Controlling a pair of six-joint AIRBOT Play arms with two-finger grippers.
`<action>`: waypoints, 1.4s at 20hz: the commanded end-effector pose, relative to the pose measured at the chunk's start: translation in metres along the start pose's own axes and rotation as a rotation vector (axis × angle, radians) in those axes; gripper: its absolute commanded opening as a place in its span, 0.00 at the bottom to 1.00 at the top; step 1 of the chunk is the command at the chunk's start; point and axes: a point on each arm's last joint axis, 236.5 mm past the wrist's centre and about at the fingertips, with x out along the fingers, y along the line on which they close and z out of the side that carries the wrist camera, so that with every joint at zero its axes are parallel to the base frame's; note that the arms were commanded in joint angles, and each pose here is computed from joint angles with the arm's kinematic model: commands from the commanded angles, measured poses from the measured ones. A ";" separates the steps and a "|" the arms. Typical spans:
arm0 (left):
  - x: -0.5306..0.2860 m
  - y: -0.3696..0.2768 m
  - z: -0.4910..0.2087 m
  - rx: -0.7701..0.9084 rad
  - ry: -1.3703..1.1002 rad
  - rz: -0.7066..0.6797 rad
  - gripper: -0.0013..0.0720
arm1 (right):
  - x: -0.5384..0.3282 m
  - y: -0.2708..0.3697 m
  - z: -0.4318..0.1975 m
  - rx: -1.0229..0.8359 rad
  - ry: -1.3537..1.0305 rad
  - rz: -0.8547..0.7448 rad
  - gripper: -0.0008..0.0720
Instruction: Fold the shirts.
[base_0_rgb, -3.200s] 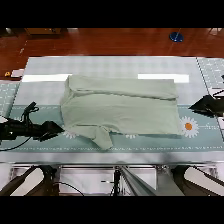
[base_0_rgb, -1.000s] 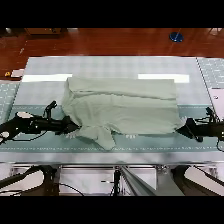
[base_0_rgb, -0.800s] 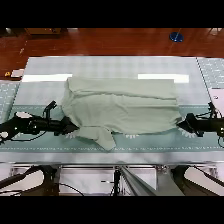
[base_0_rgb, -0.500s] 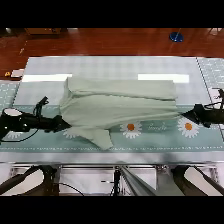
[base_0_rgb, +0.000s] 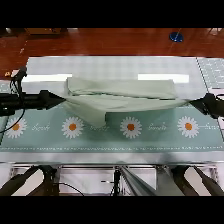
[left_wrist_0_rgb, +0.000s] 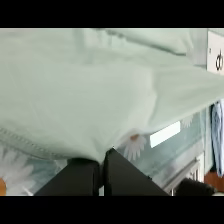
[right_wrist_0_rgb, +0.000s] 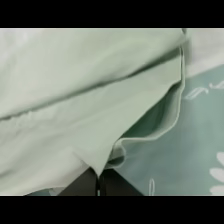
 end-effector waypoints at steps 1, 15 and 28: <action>0.002 0.005 0.031 -0.011 -0.071 0.012 0.06 | 0.003 0.004 0.023 0.023 -0.089 0.019 0.04; 0.072 0.062 0.128 -0.096 -0.053 0.004 0.07 | 0.123 0.034 0.120 -0.044 -0.107 0.036 0.04; 0.107 0.110 0.164 -0.174 -0.074 0.008 0.07 | 0.162 -0.017 0.132 0.025 -0.150 -0.062 0.04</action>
